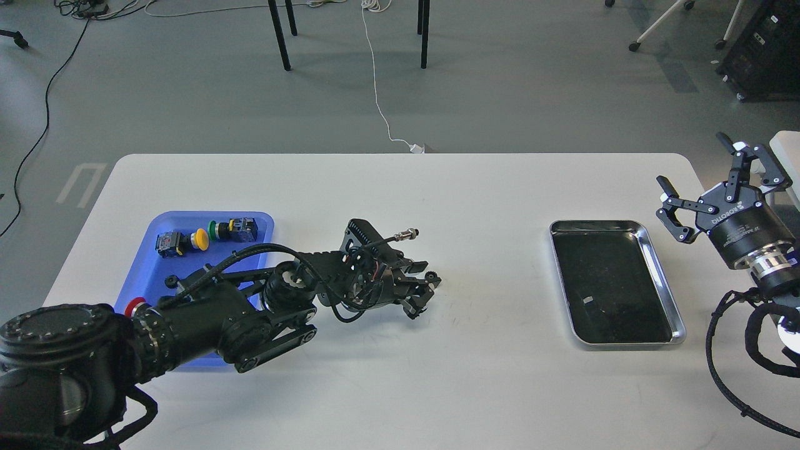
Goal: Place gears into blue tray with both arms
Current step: 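Reach the left hand to the black ring and grasp it, then lower the held black ring into the blue tray and release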
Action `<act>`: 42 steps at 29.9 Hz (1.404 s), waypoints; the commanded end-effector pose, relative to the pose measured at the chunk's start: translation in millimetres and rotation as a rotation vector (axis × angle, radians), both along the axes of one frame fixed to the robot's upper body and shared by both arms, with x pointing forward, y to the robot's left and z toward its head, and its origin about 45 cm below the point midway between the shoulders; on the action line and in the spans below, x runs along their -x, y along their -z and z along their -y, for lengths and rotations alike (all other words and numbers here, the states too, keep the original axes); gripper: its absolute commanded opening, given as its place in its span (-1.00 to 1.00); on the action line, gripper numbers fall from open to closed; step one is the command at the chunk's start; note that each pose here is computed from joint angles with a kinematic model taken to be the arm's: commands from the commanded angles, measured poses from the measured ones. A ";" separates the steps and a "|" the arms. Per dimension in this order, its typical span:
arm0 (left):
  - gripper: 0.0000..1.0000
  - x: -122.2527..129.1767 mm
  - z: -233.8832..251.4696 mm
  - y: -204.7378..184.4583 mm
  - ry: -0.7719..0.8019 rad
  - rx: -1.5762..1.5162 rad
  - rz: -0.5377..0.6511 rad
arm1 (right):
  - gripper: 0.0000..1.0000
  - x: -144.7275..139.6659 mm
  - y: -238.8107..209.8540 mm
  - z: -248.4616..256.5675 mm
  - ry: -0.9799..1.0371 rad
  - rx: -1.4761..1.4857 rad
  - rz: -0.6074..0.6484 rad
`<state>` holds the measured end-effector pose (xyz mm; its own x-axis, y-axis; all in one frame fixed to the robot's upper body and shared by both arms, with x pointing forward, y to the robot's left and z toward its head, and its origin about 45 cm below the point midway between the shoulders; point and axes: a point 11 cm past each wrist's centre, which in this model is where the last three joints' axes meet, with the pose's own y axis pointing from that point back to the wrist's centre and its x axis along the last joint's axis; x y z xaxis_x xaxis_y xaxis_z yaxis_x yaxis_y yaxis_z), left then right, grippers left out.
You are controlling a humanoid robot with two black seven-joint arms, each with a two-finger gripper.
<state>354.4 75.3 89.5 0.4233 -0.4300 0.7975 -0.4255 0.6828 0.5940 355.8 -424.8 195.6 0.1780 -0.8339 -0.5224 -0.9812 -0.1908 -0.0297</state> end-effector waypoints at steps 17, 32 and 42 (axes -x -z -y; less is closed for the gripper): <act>-0.67 -22.9 -35.4 -41.5 -0.079 0.137 0.095 | 0.96 -2.8 -5.2 0.0 -0.006 0.008 0.009; -0.65 42.5 -260.8 -87.9 -0.281 0.073 0.071 | 0.96 -3.1 -8.1 1.4 -0.003 0.007 0.017; -0.63 63.7 -311.2 -52.7 -0.380 -0.035 0.013 | 0.96 -4.0 -13.1 -4.4 -0.024 0.003 0.028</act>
<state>294.7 381.5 148.3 0.5321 -0.2689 0.8028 -0.6557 0.4690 0.5917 359.2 -420.6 207.4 0.2094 -0.8308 -0.5156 -0.9757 -0.2125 -0.0539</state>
